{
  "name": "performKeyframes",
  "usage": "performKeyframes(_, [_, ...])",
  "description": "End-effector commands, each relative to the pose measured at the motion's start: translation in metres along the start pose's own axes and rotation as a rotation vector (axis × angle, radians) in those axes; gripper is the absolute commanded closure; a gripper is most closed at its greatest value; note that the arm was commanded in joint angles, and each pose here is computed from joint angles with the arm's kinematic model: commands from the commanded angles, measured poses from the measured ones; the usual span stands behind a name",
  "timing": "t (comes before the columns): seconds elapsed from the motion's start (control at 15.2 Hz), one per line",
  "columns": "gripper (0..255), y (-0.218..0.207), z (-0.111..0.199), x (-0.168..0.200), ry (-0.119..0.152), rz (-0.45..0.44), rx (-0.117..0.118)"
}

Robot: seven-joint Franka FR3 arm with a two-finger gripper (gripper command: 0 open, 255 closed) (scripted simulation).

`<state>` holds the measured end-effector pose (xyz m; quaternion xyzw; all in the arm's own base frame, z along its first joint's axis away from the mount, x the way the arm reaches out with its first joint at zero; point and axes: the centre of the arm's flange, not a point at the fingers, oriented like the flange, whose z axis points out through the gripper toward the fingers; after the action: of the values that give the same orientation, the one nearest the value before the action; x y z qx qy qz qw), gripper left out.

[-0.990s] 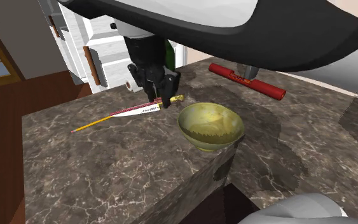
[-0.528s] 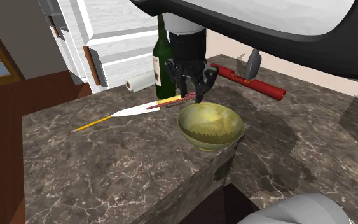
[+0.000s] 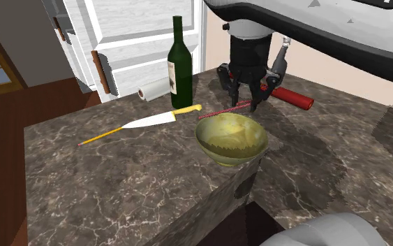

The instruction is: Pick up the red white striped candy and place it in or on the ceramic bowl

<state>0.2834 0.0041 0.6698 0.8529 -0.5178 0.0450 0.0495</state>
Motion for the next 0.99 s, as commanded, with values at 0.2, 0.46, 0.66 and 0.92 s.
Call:
performKeyframes(0.2, [255, 0.000, 0.026, -0.001, 0.000, -0.001, 0.000])
performKeyframes(0.46, [255, 0.000, 0.047, -0.004, 0.000, -0.001, 0.000])
performKeyframes(0.66, [255, -0.001, 0.063, -0.006, 0.000, -0.001, 0.000])
performKeyframes(0.92, [255, -0.001, 0.070, -0.007, 0.000, -0.001, 0.000])
